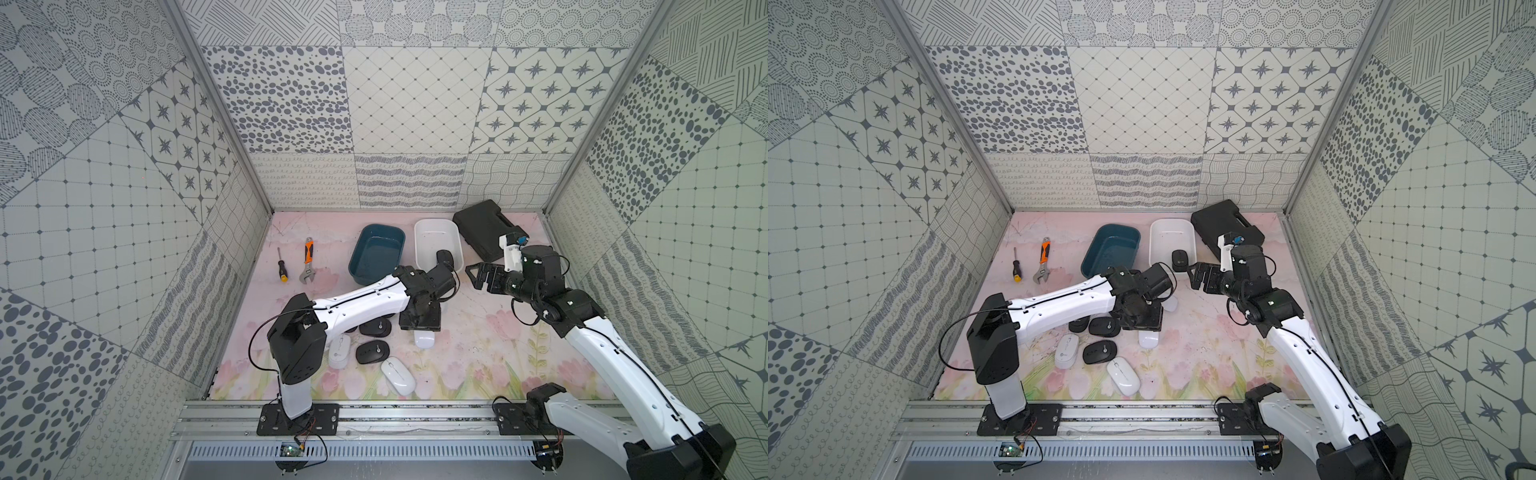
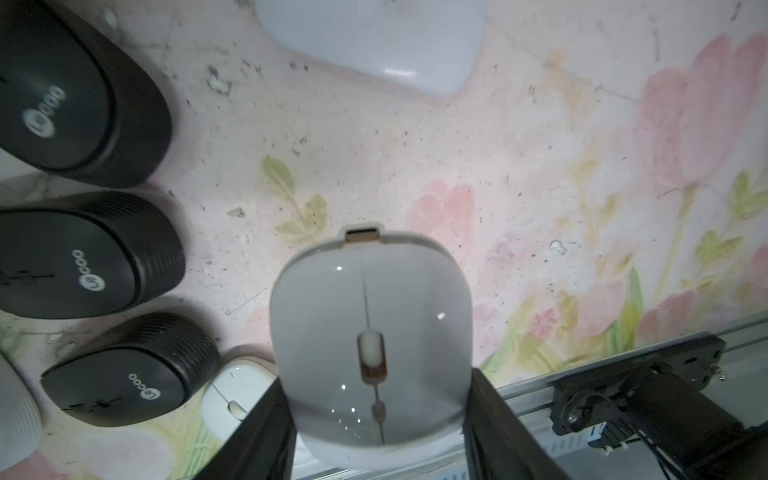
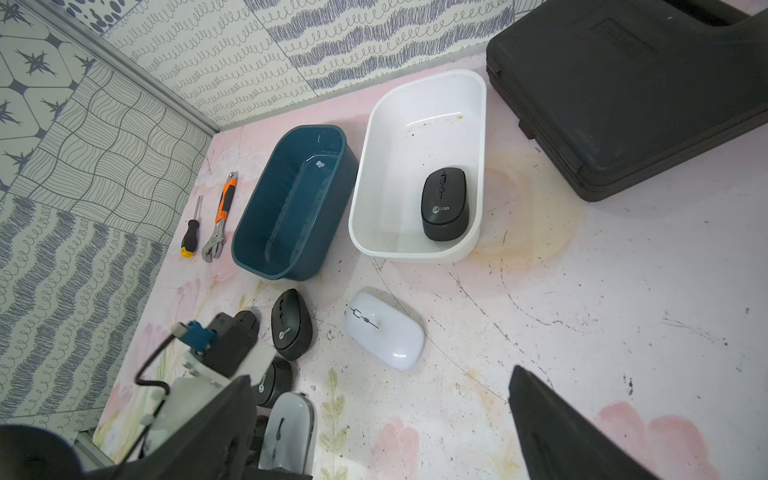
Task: Place the mice by color into the storage box
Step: Pick up the mouse from the center of the board, then place the mouse in the storage box.
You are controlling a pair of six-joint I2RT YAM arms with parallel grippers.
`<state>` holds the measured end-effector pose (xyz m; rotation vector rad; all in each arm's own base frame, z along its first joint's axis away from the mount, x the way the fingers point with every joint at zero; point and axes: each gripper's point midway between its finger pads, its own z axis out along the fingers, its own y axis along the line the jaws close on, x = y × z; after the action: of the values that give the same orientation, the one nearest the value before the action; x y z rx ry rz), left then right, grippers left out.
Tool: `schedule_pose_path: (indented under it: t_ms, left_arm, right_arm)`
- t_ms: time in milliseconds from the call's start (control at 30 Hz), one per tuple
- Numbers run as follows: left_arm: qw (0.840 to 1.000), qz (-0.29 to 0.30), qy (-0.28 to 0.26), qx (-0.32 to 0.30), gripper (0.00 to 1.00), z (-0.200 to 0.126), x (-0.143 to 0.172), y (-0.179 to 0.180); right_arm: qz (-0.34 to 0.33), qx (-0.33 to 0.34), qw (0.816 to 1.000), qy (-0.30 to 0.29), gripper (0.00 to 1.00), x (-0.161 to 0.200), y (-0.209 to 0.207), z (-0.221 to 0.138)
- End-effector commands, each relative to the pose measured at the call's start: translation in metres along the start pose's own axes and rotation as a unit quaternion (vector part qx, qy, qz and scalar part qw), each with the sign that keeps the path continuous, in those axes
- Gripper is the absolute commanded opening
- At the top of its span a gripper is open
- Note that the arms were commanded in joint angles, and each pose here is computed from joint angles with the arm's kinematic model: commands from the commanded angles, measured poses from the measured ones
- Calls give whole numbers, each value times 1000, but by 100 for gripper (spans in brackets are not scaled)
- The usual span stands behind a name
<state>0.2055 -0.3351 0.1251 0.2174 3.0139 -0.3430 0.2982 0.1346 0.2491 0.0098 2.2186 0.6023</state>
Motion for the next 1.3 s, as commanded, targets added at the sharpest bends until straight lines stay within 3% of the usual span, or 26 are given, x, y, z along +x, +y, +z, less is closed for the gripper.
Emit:
schedule_pose_path:
  t_ms: [0, 333, 567, 767, 900, 1267]
  left_arm:
    - [997, 46, -34, -45, 45, -44, -30, 37]
    - [988, 42, -123, -82, 45, -103, -137, 118]
    - [977, 74, -148, -134, 45, -88, -204, 166]
    - [965, 106, -164, -176, 43, -66, -248, 185]
    - [957, 140, -159, -198, 43, -48, -264, 192]
    - [964, 165, -94, -187, 43, 23, -258, 202]
  right_arm:
    - [-1, 2, 1000, -15, 99, -5, -2, 3]
    - [9, 18, 1000, -1, 99, 8, -12, 11]
    - [16, 23, 1000, 12, 99, 16, -17, 20]
    - [26, 20, 999, 25, 99, 28, -21, 27]
    - [27, 15, 999, 33, 99, 36, -22, 30]
    - [22, 8, 999, 49, 99, 43, -21, 35]
